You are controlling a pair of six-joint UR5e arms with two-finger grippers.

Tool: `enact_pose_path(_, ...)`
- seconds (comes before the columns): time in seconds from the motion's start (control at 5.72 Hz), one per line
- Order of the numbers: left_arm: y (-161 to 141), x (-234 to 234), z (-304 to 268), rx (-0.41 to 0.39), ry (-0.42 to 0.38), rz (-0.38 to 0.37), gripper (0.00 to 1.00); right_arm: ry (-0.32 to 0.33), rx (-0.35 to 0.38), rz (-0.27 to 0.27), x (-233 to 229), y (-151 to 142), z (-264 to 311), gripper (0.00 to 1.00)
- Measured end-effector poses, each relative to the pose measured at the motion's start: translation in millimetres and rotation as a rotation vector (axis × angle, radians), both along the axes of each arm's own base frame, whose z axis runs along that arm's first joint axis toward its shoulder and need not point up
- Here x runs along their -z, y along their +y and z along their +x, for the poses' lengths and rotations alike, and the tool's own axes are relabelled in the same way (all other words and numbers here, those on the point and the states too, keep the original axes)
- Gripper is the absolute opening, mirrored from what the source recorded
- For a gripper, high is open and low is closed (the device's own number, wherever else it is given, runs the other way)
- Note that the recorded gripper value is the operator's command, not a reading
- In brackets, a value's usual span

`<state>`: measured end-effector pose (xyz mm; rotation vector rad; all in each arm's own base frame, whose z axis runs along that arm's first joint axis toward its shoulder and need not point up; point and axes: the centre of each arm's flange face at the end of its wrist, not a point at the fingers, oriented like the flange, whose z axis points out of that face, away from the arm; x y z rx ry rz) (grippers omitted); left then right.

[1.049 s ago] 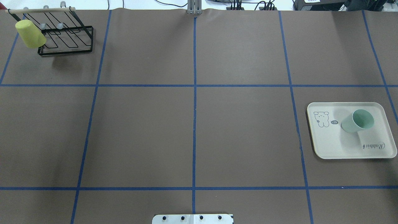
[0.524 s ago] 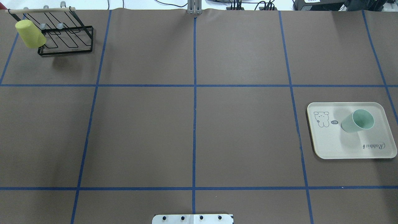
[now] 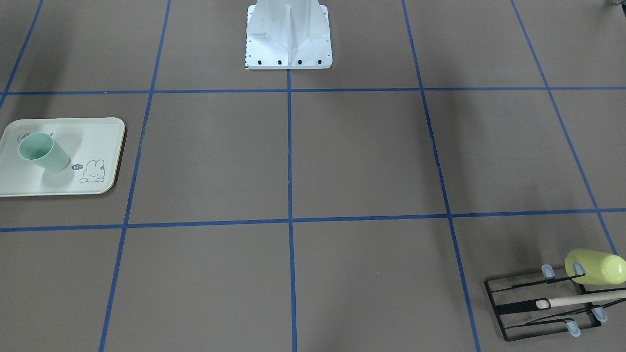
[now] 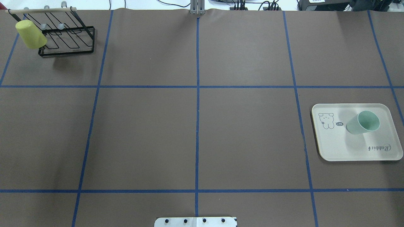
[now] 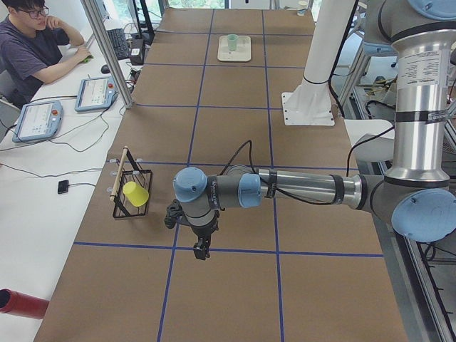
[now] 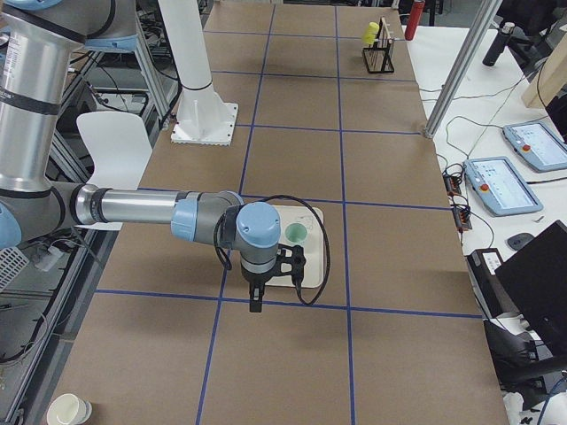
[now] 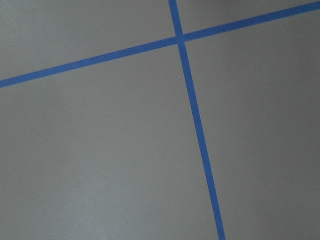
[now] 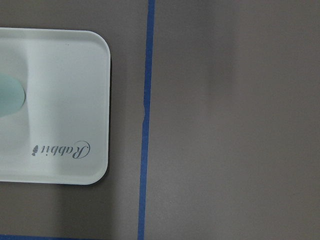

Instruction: Left arm grabs green cup and hands to right arm on tray

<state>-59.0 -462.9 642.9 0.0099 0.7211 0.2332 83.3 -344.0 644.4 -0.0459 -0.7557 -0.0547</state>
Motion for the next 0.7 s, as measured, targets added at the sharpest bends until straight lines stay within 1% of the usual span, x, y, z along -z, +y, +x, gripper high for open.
enact_pose_path(0.35,1.1,18.4,-4.7,0.012,-0.008,0.032,1.00,-0.001,-0.001,0.001,0.4,-1.1,0.0,1.00)
enact_pose_path(0.7,11.4,16.5,-4.1,0.008,-0.010,0.028,1.00,-0.001,-0.002,0.002,0.7,-1.6,0.0,1.00)
